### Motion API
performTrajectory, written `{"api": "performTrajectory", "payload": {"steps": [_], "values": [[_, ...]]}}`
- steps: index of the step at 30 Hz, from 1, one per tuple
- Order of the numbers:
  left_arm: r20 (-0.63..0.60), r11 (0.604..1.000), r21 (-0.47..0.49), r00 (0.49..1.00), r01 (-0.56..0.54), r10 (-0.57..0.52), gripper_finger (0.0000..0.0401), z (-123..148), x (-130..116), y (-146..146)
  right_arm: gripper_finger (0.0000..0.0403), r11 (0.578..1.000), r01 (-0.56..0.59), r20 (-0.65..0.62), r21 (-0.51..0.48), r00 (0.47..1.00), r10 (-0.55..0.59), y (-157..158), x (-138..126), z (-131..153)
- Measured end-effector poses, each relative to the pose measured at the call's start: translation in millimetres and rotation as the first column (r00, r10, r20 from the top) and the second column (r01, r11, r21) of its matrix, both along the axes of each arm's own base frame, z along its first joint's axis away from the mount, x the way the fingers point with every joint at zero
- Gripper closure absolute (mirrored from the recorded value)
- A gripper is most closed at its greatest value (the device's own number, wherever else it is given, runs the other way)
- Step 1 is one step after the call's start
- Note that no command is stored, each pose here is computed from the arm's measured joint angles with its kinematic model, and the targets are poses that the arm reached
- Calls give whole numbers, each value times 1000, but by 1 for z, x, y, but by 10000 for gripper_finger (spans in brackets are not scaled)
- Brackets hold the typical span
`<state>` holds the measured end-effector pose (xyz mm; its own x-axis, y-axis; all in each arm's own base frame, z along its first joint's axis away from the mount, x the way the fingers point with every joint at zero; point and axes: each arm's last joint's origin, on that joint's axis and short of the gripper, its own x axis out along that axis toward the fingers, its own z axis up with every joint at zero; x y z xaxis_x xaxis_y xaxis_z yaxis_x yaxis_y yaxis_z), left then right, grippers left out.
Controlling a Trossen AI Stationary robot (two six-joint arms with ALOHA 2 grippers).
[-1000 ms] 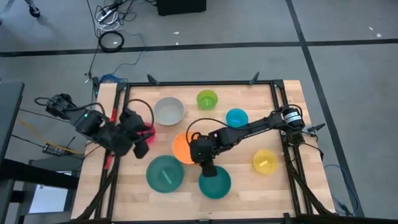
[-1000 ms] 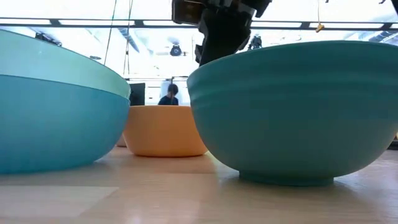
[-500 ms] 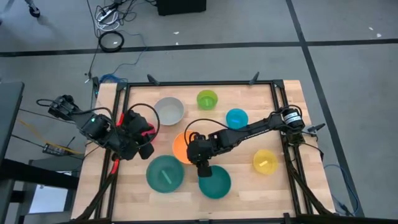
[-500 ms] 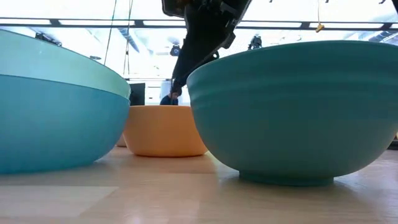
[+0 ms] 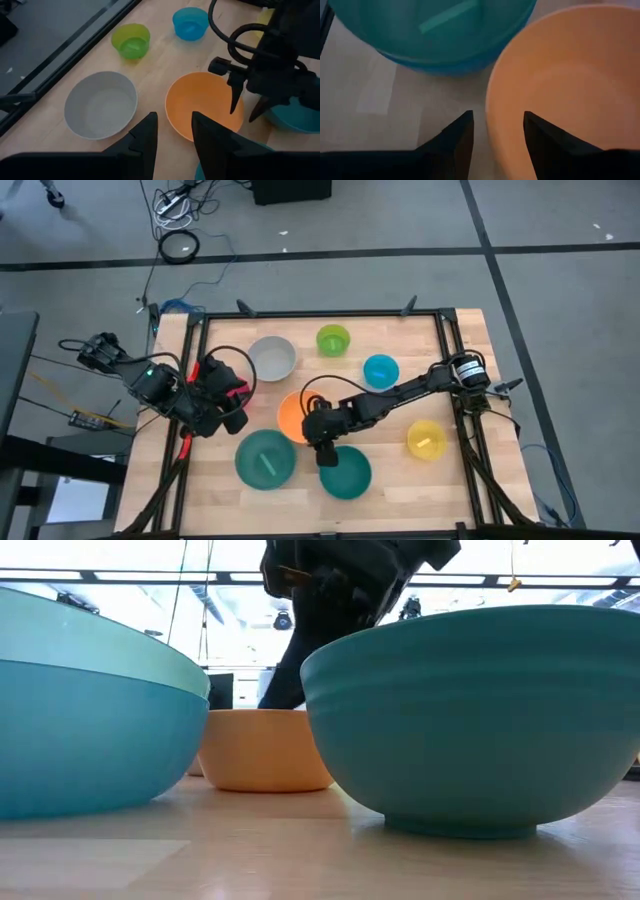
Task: Nest bowls inside each other
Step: Stack the orange bowl on top of the light green bowl
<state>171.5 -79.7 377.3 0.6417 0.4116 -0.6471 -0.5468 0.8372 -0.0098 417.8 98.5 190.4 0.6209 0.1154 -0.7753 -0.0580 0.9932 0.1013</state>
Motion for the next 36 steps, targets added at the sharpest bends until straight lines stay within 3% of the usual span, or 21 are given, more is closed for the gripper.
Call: {"api": "performTrajectory", "payload": {"steps": [12,15,21,25,30,36], "values": [[4,1000,-2,1000,-5,5,272,0,0,0,254,998,61,38,-4,997,-61,-12,-6,-25],[4,1000,-3,1000,-5,5,272,0,0,0,284,997,79,36,6,996,-79,-17,-5,-26],[18,1000,10,1000,-21,21,272,0,0,1,384,996,89,47,-8,995,-88,-27,-2,-25],[23,999,30,999,-36,35,272,1,-1,2,389,994,105,66,-24,992,-103,-32,0,-21],[-9,997,64,999,-45,46,272,-1,-4,4,399,996,84,112,-36,990,-80,-27,7,-2],[31,987,135,996,-84,81,272,1,-5,6,401,998,-13,247,-60,969,27,3,18,46]]}}
